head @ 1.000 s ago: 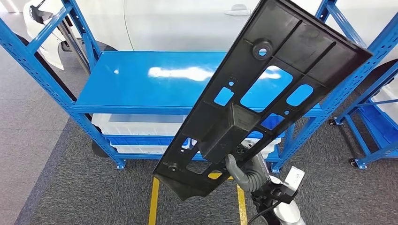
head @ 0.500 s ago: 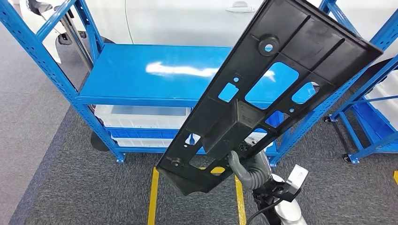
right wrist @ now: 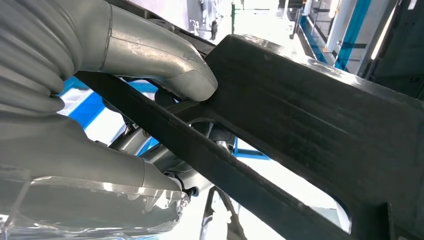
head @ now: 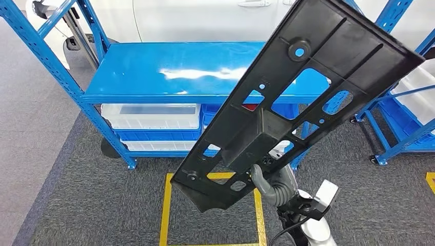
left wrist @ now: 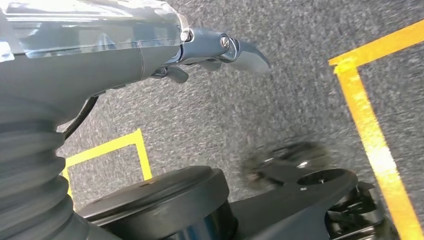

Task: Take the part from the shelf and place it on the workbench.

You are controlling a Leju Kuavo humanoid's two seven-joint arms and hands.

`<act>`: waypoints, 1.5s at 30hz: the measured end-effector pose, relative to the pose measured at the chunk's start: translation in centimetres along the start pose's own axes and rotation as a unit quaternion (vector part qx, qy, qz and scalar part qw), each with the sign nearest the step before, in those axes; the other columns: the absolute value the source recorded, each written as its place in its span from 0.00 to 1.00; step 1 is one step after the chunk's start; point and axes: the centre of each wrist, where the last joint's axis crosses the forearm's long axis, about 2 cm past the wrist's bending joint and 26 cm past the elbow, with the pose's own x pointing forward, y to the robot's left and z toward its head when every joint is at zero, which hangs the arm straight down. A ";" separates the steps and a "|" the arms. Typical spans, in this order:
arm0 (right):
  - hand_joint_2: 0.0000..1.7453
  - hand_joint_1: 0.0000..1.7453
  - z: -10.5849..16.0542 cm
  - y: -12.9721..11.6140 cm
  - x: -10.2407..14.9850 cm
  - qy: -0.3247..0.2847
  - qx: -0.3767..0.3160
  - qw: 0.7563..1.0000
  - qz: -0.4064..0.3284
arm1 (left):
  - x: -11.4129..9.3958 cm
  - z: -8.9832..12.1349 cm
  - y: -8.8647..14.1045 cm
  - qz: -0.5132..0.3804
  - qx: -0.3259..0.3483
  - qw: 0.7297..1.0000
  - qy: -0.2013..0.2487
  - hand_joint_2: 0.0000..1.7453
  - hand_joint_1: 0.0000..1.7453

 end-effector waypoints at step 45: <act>1.00 1.00 -0.4 -0.1 0.2 0.011 0.013 1.000 -0.022 | -0.7 0.3 -0.6 -0.017 0.008 1.000 -0.004 1.00 0.00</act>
